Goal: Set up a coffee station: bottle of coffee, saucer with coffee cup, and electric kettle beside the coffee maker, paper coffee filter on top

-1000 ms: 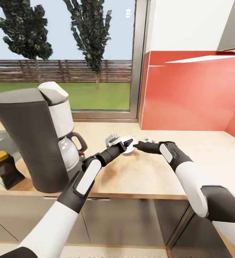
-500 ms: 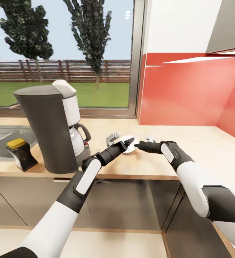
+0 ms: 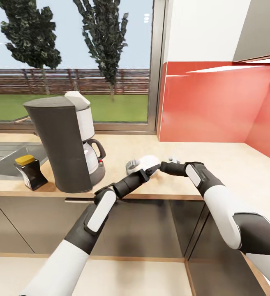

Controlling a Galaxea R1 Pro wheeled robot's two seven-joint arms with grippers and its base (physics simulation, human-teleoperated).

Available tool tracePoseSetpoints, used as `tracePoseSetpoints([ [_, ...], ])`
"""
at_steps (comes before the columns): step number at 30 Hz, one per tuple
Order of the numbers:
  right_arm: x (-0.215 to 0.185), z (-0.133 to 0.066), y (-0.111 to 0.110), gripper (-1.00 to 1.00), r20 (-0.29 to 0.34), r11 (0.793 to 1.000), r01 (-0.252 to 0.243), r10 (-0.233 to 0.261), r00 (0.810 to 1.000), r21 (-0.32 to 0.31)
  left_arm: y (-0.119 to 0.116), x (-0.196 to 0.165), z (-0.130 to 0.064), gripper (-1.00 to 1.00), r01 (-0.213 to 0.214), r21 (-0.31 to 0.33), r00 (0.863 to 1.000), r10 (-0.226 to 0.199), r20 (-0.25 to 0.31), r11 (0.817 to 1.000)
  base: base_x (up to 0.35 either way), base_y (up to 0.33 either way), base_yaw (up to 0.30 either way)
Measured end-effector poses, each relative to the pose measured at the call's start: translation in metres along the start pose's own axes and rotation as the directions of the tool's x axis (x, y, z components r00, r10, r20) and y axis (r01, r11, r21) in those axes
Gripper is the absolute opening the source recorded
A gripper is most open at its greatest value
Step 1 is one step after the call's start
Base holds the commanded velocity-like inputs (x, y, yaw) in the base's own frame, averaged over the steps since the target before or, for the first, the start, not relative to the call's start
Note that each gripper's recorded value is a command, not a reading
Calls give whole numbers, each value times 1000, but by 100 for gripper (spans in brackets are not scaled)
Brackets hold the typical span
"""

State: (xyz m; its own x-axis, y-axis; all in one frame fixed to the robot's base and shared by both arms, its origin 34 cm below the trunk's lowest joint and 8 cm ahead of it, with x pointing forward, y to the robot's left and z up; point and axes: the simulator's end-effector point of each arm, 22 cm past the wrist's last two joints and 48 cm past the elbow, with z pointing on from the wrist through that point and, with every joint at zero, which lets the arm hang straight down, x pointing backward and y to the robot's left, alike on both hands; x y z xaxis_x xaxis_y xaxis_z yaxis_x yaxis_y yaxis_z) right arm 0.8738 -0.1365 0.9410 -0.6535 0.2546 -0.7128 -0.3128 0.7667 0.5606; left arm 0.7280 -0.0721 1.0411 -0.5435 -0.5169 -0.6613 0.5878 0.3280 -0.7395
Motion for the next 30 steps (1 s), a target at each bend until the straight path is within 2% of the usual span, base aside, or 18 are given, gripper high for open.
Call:
tracePoseSetpoints([
  [1, 0, 0, 0, -100, 0, 1000, 0, 0, 1000, 0, -4, 7, -2, 100, 12, 25, 1000, -12, -14, 1000, -1, 0, 0],
  [3, -3, -2, 0, -100, 6, 1000, 3, -3, 1000, -1, -25, 36, -13, 100, 77, 146, 994, -65, -83, 986, 0, 0, 0],
  [6, -20, -6, 9, -100, 41, 999, 31, -30, 999, -14, -52, 71, -39, 100, 189, 305, 978, -150, -149, 933, 0, 0, 0],
  [7, -24, -7, 12, -100, 49, 999, 39, -38, 998, -18, -52, 82, -50, 100, 221, 328, 971, -176, -163, 918, 0, 0, 0],
  [8, -25, -8, 13, -100, 52, 999, 43, -42, 998, -20, -50, 88, -57, 100, 235, 333, 968, -187, -169, 913, 0, 0, 0],
  [10, -29, -9, 18, -100, 58, 998, 51, -49, 997, -41, -37, 112, -90, 100, 290, 340, 952, -235, -195, 894, 0, 0, 0],
  [11, -30, -11, 19, -100, 61, 997, 54, -51, 997, -50, -28, 126, -110, 100, 319, 336, 943, -261, -208, 886, 0, 0, 0],
  [12, -33, -15, 17, -100, 66, 997, 57, -54, 996, -58, -16, 146, -147, 100, 362, 332, 927, -298, -228, 871, 0, 0, 0],
  [13, -34, -17, 16, -100, 68, 997, 59, -55, 996, -58, -8, 159, -168, 100, 387, 321, 916, -321, -241, 864, 0, 0, 0],
  [15, -35, -19, 15, -100, 70, 996, 60, -55, 996, -62, -3, 167, -185, 100, 406, 316, 907, -337, -250, 857, 0, 0, 0],
  [18, -36, -21, 18, -100, 71, 994, 62, -56, 996, -87, 8, 189, -220, 100, 449, 279, 885, -379, -270, 849, 0, 0, 0],
  [20, -37, -25, 21, -100, 73, 991, 65, -57, 996, -117, 19, 207, -244, 100, 480, 229, 865, -414, -283, 847, 0, 0, 0],
  [21, -39, -31, 26, -100, 77, 985, 67, -55, 996, -160, 40, 231, -276, 100, 506, 152, 845, -453, -285, 849, 0, 0, 0],
  [22, -39, -32, 26, -100, 76, 984, 69, -57, 995, -167, 48, 240, -288, 100, 517, 124, 836, -470, -283, 847, 0, 0, 0],
  [24, -39, -34, 27, -100, 75, 981, 68, -55, 996, -184, 72, 265, -318, 100, 545, 52, 817, -516, -257, 837, 0, 0, 0],
  [25, -38, -35, 28, -100, 74, 979, 64, -51, 996, -194, 91, 284, -344, 100, 566, -1, 803, -551, -228, 824, 0, 0, 0],
  [27, -37, -35, 30, -100, 72, 977, 62, -48, 996, -203, 105, 302, -372, 100, 588, -47, 787, -585, -196, 807, 0, 0, 0],
  [30, -27, -32, 36, -100, 51, 971, 38, -27, 998, -238, 127, 327, -445, 100, 628, -137, 757, -642, -122, 766, 0, 0, 0],
])
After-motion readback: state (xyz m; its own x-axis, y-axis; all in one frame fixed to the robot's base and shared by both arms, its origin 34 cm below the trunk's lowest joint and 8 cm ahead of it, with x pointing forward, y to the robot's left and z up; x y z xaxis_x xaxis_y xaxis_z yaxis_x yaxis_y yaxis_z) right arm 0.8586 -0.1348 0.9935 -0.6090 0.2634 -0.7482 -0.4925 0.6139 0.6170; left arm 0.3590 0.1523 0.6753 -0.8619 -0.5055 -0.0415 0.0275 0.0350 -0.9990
